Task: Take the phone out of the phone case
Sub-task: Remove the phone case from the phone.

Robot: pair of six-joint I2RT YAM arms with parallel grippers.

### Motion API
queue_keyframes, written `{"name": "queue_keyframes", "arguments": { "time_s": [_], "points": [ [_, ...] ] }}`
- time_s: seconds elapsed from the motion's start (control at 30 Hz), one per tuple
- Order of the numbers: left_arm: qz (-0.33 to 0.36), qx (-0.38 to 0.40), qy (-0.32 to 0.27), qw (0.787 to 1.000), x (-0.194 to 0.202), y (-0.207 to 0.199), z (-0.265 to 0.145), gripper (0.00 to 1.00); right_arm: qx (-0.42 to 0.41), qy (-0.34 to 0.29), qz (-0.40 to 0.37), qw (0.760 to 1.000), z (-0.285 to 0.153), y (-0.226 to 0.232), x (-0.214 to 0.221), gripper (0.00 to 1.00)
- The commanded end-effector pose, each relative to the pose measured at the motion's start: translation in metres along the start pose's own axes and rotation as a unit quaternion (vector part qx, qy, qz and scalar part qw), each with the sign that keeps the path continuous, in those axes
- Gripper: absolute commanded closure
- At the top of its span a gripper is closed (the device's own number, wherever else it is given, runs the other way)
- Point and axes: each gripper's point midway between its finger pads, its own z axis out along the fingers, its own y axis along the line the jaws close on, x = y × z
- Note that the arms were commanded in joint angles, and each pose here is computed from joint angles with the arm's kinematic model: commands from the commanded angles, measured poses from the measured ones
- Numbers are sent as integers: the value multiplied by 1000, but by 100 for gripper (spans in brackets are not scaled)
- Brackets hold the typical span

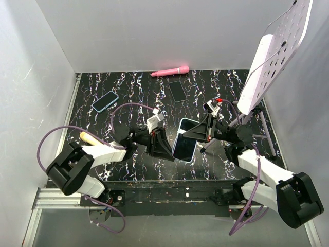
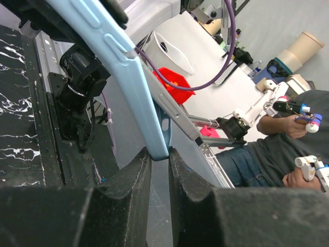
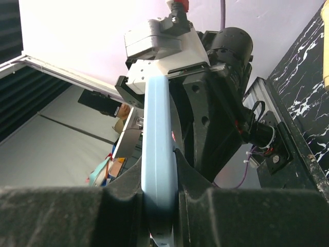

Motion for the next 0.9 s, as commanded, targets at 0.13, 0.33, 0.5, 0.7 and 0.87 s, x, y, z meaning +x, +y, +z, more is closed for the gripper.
{"name": "queue_keyframes", "arguments": {
  "time_s": [0.13,0.33,0.5,0.7,0.87],
  "points": [
    [-103,-127,-74,984,-25,80,0,100,-139,2,-77,987,-6,82,21,99],
    [-153,-309,-133,929,-20,102,-23,86,-56,-40,-122,990,1,48,6,99],
    [-184,-339,-178,905,-22,90,-26,70,-66,-67,-142,985,3,47,-1,99],
    [-177,-347,-191,901,-27,92,-15,69,-106,-71,-145,981,18,55,1,99],
    [-137,-457,-207,854,-12,120,-49,99,-110,-73,-130,983,32,58,4,99]
  ]
}}
